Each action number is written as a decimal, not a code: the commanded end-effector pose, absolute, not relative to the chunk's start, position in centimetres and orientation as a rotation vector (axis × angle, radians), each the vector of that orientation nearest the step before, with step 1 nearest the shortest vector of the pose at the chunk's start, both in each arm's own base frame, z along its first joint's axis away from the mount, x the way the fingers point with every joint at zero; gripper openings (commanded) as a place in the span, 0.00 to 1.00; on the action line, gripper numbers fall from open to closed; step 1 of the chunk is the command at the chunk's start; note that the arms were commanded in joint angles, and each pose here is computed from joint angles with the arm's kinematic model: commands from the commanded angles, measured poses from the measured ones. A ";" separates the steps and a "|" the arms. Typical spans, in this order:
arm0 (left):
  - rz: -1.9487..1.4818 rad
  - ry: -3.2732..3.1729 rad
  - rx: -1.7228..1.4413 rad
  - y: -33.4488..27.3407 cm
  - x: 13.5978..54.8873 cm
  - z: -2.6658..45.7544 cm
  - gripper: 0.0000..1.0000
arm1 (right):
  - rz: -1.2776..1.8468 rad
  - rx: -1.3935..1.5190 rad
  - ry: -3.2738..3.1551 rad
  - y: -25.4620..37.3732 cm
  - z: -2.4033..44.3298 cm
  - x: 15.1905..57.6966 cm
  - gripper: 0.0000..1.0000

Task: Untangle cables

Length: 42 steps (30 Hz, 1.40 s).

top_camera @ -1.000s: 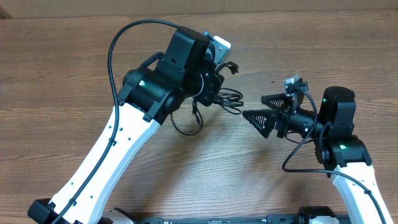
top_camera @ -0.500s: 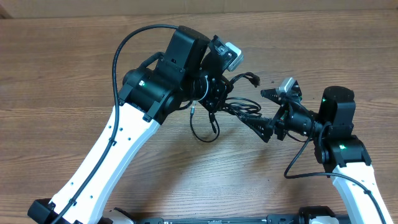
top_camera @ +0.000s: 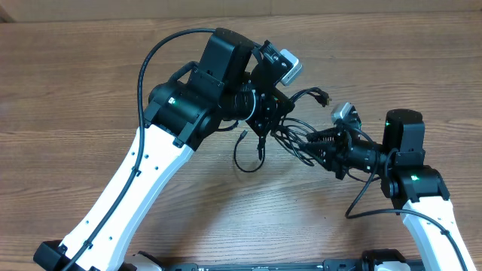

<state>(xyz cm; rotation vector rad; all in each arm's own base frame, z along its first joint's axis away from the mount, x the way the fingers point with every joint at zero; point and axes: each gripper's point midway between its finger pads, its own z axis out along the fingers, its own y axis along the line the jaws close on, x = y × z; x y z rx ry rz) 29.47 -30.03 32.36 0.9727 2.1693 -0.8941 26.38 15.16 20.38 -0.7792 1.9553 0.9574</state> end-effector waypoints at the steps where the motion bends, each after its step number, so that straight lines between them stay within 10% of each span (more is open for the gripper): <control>1: -0.902 2.112 0.983 -29.8 29.0 34.0 0.04 | 0.998 -0.752 1.977 15.4 20.7 26.0 0.18; 17: -0.646 2.314 0.867 -26.3 30.1 30.7 0.04 | 0.941 -0.152 2.293 12.3 18.1 28.5 0.04; 36: 0.119 2.483 -0.293 -12.4 32.8 28.2 0.05 | 0.840 0.459 2.353 8.7 16.6 30.4 0.04; 42: 0.094 2.463 -0.382 -12.3 32.9 28.3 0.21 | 0.777 0.491 2.346 7.8 16.3 30.7 0.04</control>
